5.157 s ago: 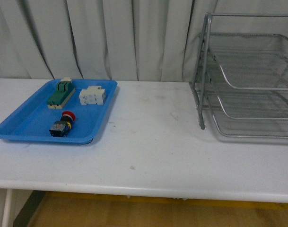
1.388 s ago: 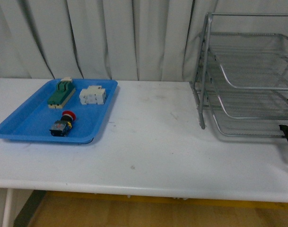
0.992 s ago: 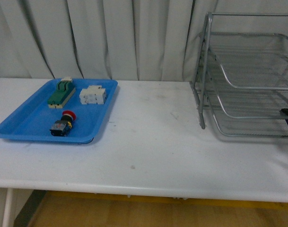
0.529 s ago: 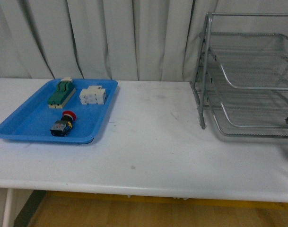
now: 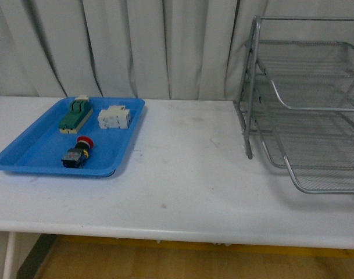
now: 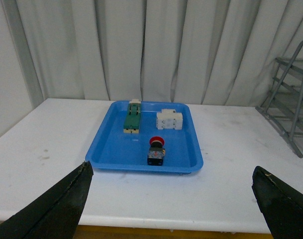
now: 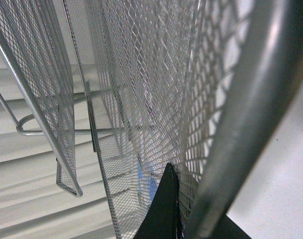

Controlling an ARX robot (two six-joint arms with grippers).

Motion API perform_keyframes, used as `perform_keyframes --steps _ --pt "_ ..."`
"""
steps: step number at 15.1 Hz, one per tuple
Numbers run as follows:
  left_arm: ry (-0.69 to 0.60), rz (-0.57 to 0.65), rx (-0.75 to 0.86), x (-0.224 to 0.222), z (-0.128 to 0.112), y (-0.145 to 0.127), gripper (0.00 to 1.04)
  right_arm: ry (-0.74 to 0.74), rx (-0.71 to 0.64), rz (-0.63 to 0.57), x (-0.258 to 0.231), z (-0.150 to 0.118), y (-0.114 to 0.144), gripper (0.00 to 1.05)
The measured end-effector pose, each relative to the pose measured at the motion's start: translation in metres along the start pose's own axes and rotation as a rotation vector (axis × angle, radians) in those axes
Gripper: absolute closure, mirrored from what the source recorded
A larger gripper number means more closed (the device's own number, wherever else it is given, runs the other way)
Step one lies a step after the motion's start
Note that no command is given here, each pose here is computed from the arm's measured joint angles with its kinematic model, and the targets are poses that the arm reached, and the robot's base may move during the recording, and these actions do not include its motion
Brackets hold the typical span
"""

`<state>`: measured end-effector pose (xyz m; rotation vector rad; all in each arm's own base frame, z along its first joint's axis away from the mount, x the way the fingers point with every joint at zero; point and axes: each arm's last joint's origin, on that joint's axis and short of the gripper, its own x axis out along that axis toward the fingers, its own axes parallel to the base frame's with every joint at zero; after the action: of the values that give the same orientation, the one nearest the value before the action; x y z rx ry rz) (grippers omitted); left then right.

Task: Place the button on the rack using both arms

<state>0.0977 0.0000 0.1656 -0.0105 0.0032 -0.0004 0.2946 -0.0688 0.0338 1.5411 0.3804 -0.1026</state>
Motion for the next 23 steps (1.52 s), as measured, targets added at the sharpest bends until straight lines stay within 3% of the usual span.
perform_keyframes --steps 1,5,9,15,16,18,20,21,23 --pt "0.000 0.000 0.000 0.000 0.000 0.000 0.07 0.004 0.000 0.001 -0.001 0.001 0.000 1.00" --pt "0.000 0.000 0.000 0.000 0.000 0.000 0.07 0.001 0.042 -0.037 -0.006 0.002 -0.005 0.53" --pt "0.000 0.000 0.000 0.000 0.000 0.000 0.07 -0.019 0.062 -0.033 -0.023 -0.004 0.005 0.05" --pt "0.000 0.000 0.000 0.000 0.000 0.000 0.07 -0.005 0.003 0.044 -0.094 -0.035 0.029 0.06" --pt "0.000 0.000 0.000 0.000 0.000 0.000 0.07 -0.069 -0.154 -0.027 -0.108 -0.042 0.038 0.15" --pt "0.000 0.000 0.000 0.000 0.000 0.000 0.07 -0.238 -0.780 0.109 -0.152 -0.054 0.089 0.39" --pt "0.000 0.000 0.000 0.000 0.000 0.000 0.07 -0.298 -1.235 0.088 -0.184 -0.068 0.092 0.63" --pt "0.000 0.000 0.000 0.000 0.000 0.000 0.07 -0.325 -1.378 0.085 -0.192 -0.076 0.087 0.76" --pt "0.000 0.000 0.000 0.000 0.000 0.000 0.07 -0.377 -1.499 0.122 -0.199 -0.085 0.091 1.02"
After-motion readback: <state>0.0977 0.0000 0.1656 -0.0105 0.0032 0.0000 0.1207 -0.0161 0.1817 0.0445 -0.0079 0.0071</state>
